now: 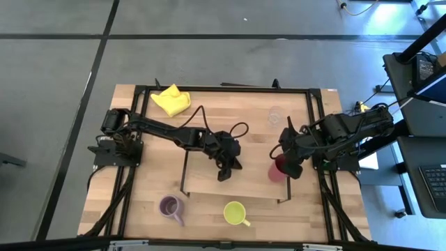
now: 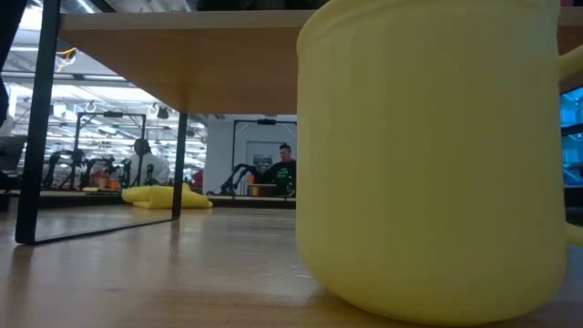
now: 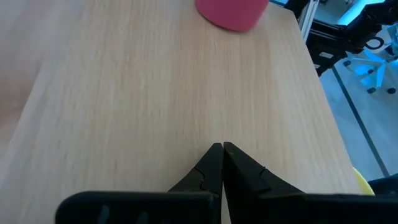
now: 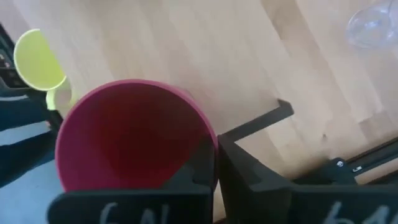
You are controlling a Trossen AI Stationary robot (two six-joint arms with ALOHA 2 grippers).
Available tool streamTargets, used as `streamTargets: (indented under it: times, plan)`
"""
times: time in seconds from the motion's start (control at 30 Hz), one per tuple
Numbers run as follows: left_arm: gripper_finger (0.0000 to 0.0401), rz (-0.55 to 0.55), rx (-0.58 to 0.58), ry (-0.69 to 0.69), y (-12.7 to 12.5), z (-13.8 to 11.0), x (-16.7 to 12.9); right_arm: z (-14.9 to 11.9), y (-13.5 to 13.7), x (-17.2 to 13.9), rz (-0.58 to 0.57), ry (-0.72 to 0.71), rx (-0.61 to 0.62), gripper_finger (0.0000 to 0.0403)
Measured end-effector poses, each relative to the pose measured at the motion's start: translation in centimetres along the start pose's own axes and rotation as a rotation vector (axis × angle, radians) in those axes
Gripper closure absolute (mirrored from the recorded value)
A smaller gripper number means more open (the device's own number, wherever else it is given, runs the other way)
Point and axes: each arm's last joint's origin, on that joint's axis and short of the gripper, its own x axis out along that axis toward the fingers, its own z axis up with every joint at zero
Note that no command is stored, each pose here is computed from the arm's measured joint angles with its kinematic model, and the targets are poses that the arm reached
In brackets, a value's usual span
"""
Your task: Stack small to large cups/mugs on shelf
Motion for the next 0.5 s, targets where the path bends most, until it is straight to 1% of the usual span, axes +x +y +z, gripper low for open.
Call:
streamTargets:
  times: [0.27, 0.4, 0.5]
  plan:
    - [0.0396, 0.005, -0.003, -0.002, 0.10, 0.03, -0.02, 0.03, -0.02, 0.01, -0.008, -0.009, -0.037, 0.0391]
    - [0.0396, 0.005, -0.007, -0.002, 0.10, 0.03, -0.02, 0.09, -0.09, -0.02, -0.028, -0.032, -0.035, 0.0391]
    - [0.0396, 0.005, -0.007, -0.002, 0.09, 0.03, -0.02, 0.15, -0.10, -0.39, -0.023, -0.042, -0.037, 0.0390]
